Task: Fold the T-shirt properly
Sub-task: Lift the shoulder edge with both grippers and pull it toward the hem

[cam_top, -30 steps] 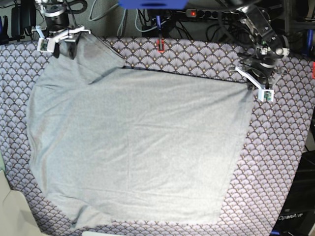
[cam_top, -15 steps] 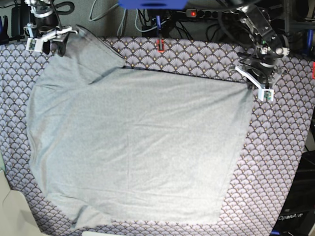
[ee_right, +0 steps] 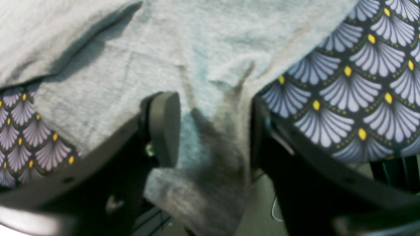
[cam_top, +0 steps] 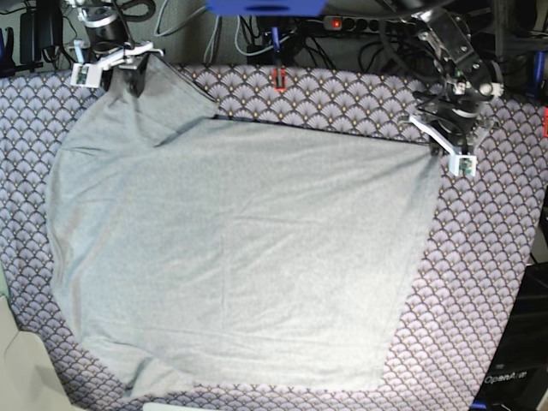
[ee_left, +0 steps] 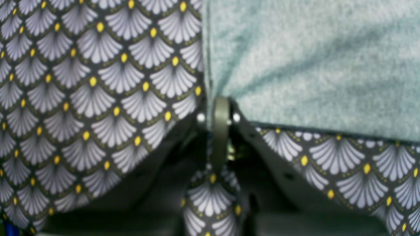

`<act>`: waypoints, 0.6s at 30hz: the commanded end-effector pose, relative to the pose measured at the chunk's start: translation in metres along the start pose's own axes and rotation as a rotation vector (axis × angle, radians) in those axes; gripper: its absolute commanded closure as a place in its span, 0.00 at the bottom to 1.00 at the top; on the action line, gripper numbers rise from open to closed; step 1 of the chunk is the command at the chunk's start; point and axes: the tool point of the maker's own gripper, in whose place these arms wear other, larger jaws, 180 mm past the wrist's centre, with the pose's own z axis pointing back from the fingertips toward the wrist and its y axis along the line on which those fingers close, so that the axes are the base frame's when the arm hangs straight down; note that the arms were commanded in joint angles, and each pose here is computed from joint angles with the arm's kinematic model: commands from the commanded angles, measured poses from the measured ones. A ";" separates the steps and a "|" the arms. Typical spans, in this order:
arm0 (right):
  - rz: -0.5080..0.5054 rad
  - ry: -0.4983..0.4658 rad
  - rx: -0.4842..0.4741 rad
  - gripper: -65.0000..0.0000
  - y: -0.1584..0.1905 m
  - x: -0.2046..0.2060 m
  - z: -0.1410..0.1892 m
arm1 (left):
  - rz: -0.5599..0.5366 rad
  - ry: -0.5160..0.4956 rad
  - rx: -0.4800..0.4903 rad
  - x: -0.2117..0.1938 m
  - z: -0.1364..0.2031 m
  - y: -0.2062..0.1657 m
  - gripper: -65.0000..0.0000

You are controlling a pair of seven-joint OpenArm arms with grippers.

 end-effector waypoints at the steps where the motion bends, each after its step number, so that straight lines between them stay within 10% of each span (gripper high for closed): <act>1: 0.002 0.001 0.011 0.66 0.001 0.001 0.002 | -0.004 -0.045 0.019 0.013 0.003 0.007 1.00; 7: 0.011 -0.023 0.008 1.00 -0.001 0.011 -0.004 | -0.004 -0.046 0.020 0.014 0.003 0.007 1.00; 18: 0.047 -0.158 -0.041 1.00 -0.018 0.066 0.006 | -0.038 -0.118 0.060 0.043 0.017 0.015 1.00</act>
